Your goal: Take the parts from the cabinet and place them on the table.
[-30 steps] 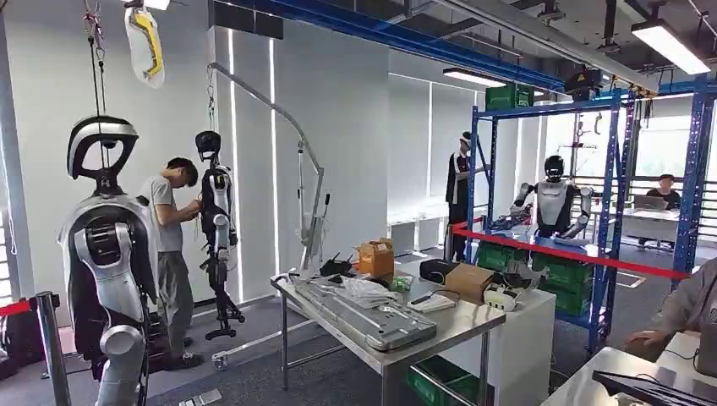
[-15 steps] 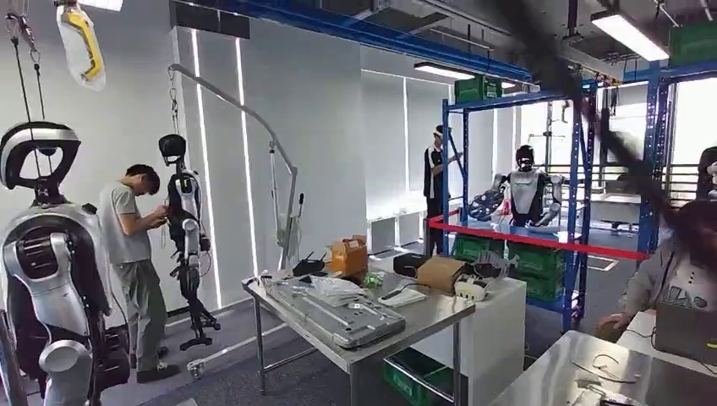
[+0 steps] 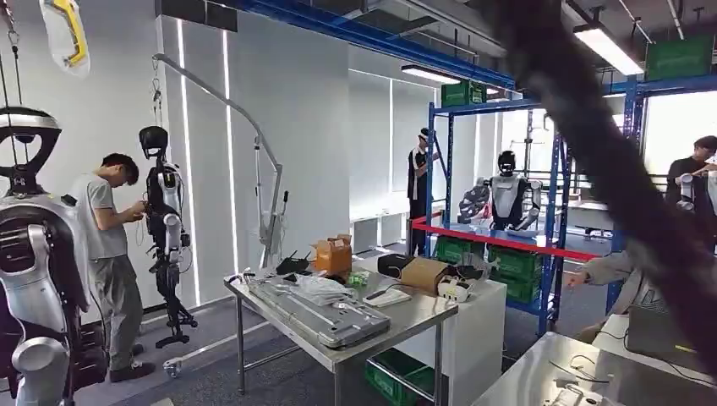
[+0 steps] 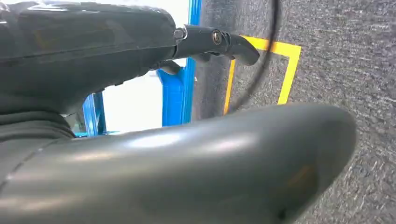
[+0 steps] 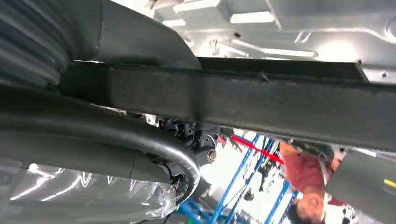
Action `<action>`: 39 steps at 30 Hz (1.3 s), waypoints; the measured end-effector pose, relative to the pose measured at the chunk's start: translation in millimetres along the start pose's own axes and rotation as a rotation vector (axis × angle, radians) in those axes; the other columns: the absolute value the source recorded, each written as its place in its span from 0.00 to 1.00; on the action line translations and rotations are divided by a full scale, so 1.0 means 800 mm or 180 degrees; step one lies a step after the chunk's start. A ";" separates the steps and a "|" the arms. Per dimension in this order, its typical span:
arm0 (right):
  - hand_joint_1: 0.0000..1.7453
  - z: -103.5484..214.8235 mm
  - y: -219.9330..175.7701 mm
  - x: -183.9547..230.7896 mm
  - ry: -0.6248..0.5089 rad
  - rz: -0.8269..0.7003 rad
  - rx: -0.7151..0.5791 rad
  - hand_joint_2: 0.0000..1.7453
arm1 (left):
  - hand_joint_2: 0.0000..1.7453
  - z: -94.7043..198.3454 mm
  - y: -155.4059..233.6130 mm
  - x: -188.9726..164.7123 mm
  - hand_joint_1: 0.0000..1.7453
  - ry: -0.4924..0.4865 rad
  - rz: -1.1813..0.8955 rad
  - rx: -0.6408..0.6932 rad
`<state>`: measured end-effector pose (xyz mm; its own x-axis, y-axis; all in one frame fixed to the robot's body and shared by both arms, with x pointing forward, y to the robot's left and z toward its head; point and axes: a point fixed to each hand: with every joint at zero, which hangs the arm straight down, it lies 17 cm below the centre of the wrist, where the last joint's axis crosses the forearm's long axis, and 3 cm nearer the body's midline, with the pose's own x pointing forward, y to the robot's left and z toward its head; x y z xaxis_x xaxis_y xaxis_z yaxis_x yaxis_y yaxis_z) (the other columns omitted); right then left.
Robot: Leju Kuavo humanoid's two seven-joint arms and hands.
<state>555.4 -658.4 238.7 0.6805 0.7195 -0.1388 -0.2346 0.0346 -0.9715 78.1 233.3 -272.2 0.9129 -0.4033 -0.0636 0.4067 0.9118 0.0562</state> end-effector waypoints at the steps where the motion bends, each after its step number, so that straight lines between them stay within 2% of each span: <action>1: 1.00 0.000 -0.001 0.000 0.0007 0.0028 -0.0012 1.00 | 0.00 0.000 0.000 0.001 0.00 -0.0006 -0.0006 0.0001; 15: 1.00 0.000 -0.038 0.000 0.0013 0.0126 -0.0137 1.00 | 0.00 0.003 -0.017 0.011 0.00 -0.0076 -0.0013 -0.0059; 39: 1.00 0.004 -0.090 0.003 0.0048 0.0308 -0.0247 1.00 | 0.00 0.003 -0.042 -0.005 0.00 -0.0025 -0.0071 -0.0190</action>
<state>571.6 -656.6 309.0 0.6678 0.7063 -0.2349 -0.2458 -0.0887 -0.9653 60.7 204.2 -271.5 0.9039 -0.4239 -0.0563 0.4244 0.9055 -0.0046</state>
